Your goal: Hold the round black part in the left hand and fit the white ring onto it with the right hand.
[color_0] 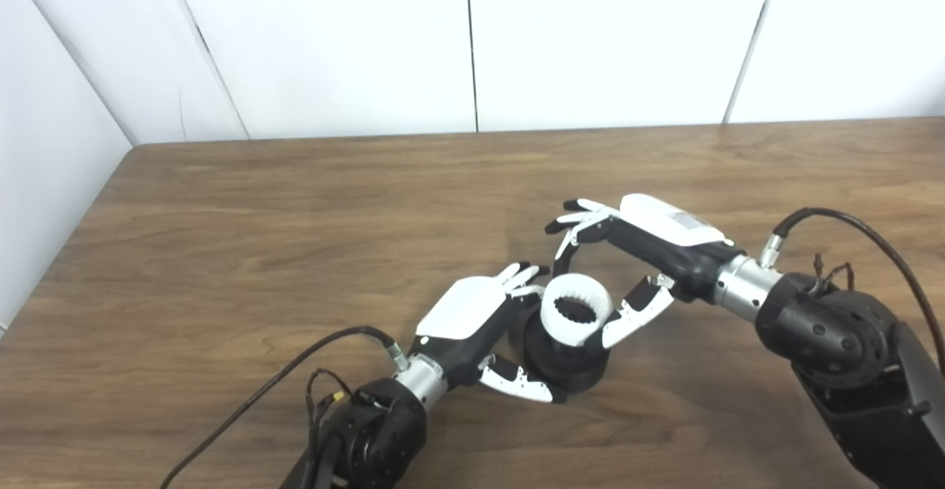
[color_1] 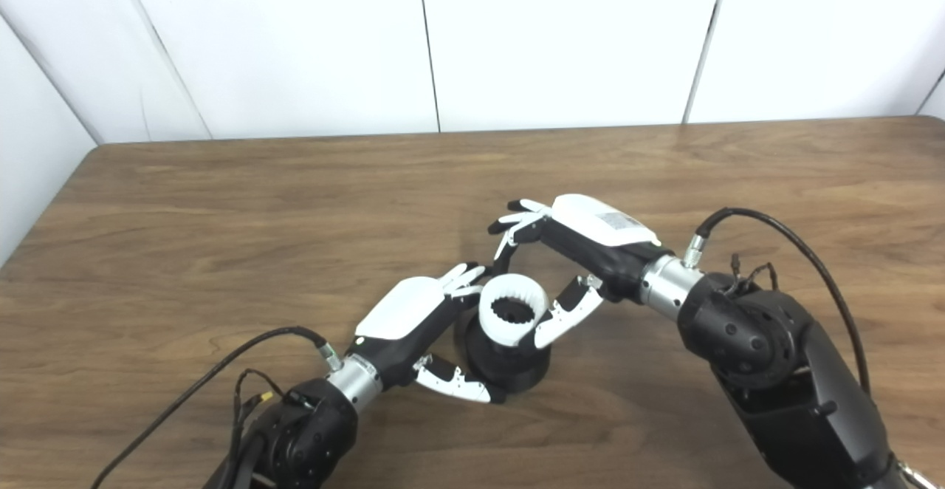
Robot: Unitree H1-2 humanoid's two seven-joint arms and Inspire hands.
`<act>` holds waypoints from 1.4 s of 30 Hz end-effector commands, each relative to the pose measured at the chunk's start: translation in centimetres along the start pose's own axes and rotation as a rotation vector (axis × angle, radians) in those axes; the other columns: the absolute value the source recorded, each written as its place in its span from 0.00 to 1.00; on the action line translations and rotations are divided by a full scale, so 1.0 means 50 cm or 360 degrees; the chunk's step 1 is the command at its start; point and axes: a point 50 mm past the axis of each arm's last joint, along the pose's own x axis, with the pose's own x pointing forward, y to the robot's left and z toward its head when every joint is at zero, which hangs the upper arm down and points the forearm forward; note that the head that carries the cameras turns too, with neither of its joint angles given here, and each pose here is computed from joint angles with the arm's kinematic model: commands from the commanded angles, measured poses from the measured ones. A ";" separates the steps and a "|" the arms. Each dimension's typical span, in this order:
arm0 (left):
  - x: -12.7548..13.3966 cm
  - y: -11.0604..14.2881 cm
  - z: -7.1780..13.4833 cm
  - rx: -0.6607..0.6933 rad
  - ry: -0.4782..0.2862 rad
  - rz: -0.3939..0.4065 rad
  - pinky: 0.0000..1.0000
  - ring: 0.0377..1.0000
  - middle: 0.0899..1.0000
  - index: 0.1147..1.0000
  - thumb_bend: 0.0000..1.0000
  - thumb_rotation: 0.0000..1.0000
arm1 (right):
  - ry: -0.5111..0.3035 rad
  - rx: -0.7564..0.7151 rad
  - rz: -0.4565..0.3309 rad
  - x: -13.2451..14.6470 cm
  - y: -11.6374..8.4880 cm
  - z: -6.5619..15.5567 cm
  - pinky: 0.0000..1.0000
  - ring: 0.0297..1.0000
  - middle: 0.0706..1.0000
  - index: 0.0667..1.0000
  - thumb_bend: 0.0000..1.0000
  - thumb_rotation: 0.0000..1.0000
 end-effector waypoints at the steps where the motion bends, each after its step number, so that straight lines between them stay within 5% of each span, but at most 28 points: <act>1: -0.008 -0.026 -0.016 -0.0022 0.0087 -0.0153 0.91 1.00 0.97 0.74 0.96 0.36 | -0.0063 -0.0072 -0.0083 0.002 -0.028 0.011 0.85 0.98 0.87 0.56 0.83 0.24; 32: 0.001 -0.028 -0.021 -0.0039 0.0100 -0.0156 0.92 1.00 0.97 0.74 0.95 0.34 | -0.0101 -0.0103 -0.0024 -0.008 -0.006 0.024 0.88 0.99 0.87 0.55 0.84 0.23; 42: 0.001 -0.028 -0.023 -0.0037 0.0098 -0.0150 0.92 1.00 0.98 0.73 0.95 0.33 | -0.0047 -0.0093 0.0032 -0.005 -0.004 0.019 0.85 0.98 0.88 0.67 0.95 0.32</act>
